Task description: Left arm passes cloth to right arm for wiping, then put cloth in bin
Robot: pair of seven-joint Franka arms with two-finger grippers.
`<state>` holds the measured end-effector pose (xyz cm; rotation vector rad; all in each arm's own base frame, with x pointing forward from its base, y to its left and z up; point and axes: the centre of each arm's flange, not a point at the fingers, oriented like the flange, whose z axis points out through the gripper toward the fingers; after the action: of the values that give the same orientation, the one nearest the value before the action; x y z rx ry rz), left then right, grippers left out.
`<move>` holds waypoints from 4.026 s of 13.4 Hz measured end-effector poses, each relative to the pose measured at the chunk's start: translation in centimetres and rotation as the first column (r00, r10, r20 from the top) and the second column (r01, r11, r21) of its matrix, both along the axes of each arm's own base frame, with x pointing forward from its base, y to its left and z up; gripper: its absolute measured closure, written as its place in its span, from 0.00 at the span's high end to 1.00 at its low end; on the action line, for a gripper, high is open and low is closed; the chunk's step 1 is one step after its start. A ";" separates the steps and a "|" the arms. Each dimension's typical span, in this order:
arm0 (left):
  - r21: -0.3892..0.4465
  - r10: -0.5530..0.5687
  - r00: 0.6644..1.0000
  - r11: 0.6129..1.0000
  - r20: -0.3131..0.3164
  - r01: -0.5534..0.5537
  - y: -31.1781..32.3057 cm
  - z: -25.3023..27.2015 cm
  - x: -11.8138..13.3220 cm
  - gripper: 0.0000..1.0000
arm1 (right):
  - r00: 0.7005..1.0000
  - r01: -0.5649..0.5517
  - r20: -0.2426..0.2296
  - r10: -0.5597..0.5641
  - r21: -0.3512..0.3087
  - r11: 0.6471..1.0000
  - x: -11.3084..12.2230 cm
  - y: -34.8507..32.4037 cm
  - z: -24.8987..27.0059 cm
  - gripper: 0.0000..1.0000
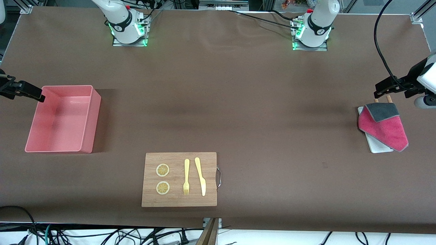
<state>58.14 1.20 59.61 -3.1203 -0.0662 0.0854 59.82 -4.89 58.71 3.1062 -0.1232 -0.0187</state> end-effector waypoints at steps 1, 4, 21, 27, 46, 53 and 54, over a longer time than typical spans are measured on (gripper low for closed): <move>0.000 0.000 1.000 1.000 0.000 0.000 0.0 0.0 0.0 1.00 | 1.000 -0.003 0.003 0.003 0.000 1.000 0.0 0.2 0.0 1.00; 0.000 0.018 1.000 1.000 -0.001 -0.018 1.1 -0.1 0.0 1.00 | 1.000 -0.005 0.006 0.005 0.000 1.000 0.1 0.3 0.1 1.00; 0.006 0.256 0.951 0.966 -0.172 -0.259 16.3 -15.7 1.8 1.00 | 1.000 -0.004 0.012 0.004 -0.001 1.000 0.0 0.2 0.5 1.00; 0.033 0.290 0.940 0.957 -0.179 -0.289 24.7 -22.7 1.3 1.00 | 1.000 -0.005 0.012 0.005 -0.001 1.000 0.0 0.2 0.5 1.00; 0.011 0.293 0.920 0.954 -0.261 -0.301 27.1 -30.0 0.6 0.59 | 1.000 -0.006 0.011 0.006 0.000 1.000 0.0 0.3 0.4 1.00; 0.006 0.281 0.924 0.957 -0.260 -0.289 27.4 -30.0 0.5 0.41 | 1.000 -0.008 0.011 0.008 0.000 1.000 0.0 0.4 0.4 1.00; 0.005 0.277 0.925 0.958 -0.259 -0.286 27.4 -30.0 0.6 0.40 | 1.000 -0.008 0.011 0.008 0.000 1.000 0.0 0.4 0.4 1.00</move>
<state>58.69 28.59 29.59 -3.0753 -0.5132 0.4995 59.87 -4.46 59.16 3.1071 -0.1108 -0.0011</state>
